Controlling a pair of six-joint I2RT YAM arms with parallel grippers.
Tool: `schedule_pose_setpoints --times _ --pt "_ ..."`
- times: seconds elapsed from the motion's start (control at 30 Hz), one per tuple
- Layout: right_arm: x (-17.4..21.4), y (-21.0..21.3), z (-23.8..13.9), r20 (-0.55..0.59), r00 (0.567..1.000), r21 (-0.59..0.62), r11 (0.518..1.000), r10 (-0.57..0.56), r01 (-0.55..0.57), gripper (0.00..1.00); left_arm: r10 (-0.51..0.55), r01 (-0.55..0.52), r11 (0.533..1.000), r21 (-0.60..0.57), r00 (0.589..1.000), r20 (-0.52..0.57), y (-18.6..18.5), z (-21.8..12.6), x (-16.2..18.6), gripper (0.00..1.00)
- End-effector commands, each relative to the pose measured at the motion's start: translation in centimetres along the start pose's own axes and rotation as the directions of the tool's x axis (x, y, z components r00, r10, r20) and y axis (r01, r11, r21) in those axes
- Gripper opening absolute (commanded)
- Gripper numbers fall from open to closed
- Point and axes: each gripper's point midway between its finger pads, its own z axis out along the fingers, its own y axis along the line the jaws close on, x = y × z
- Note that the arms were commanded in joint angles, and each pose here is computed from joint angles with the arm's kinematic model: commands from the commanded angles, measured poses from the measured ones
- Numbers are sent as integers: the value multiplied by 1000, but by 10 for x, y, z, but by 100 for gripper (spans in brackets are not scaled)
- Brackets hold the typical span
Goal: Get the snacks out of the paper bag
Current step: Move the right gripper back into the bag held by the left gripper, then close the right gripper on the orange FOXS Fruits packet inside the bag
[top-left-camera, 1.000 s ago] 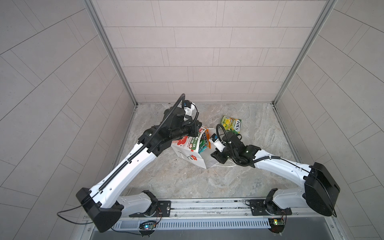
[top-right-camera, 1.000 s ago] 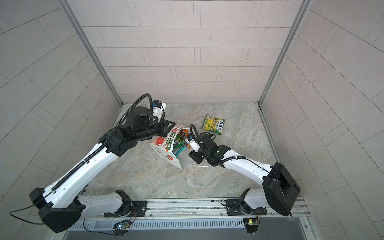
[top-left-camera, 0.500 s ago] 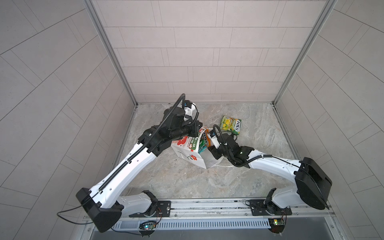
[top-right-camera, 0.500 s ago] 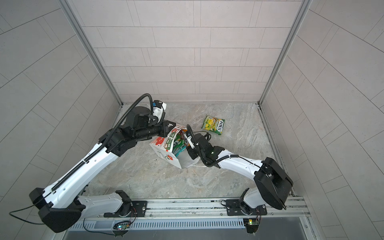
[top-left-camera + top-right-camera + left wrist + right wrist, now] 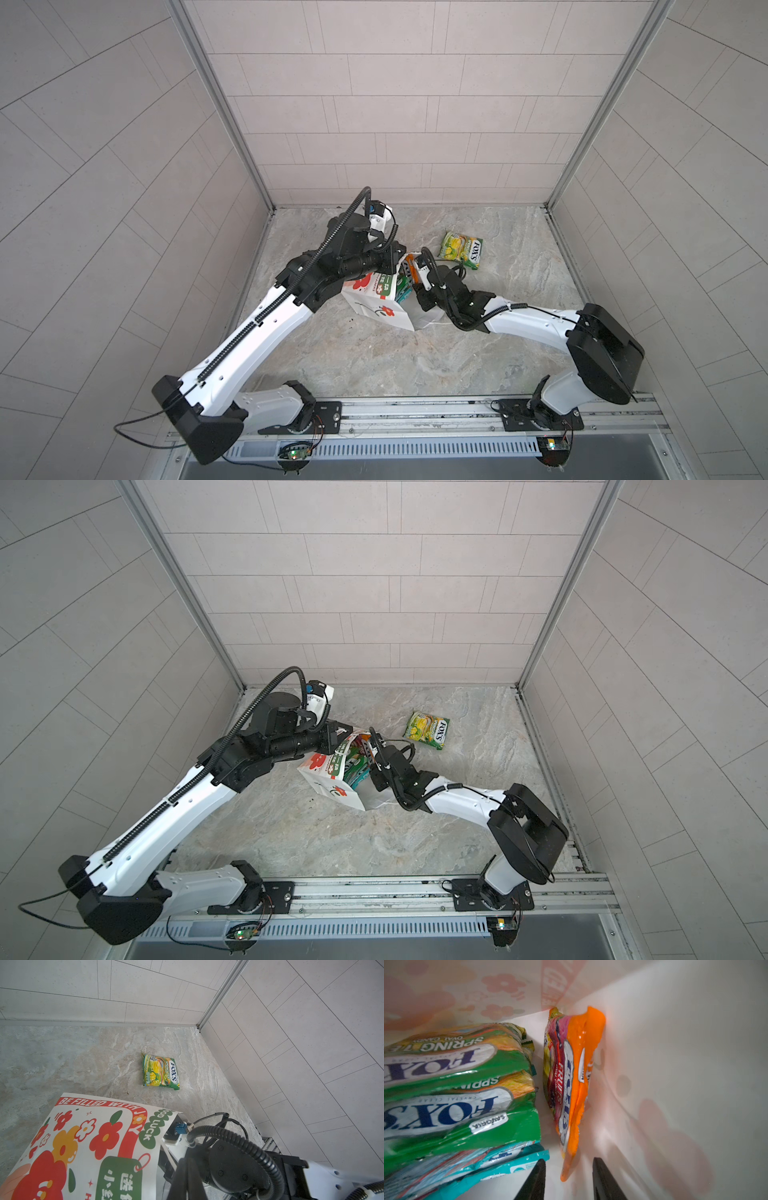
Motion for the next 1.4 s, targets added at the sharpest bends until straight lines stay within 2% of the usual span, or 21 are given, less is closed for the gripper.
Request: schedule_pose_setpoints --times 0.0,0.17,0.4,0.67,0.97,1.03,1.13,1.2,1.37 --pt "-14 0 5 44 998 18 999 42 -43 38 18 -21 998 54 999 52 -19 -15 -18 0" --pt "-16 -3 10 53 997 43 998 51 -53 40 17 -20 998 64 999 49 -21 -16 -18 0" --pt "-12 7 17 31 999 -3 1000 26 -26 39 13 -16 998 57 998 56 -20 -17 -20 0" --pt "-9 -5 27 9 999 59 998 31 -31 39 9 -13 997 76 999 48 -24 -16 -21 0" --pt "-14 2 41 9 999 -9 999 51 -51 38 10 -14 996 88 999 41 -26 -15 -20 0" --pt "-16 2 43 12 999 -24 998 53 -53 32 11 -14 996 86 999 40 -26 -14 -20 0" --pt "-21 -1 43 23 997 -45 997 69 -68 10 13 -16 997 81 999 40 -25 -15 -19 0" --pt "-23 -2 40 31 997 -59 996 66 -64 0 13 -16 997 79 999 41 -24 -15 -19 0" --pt "-28 -2 26 42 998 -83 996 47 -44 0 11 -14 999 52 999 48 -19 -14 -19 0"
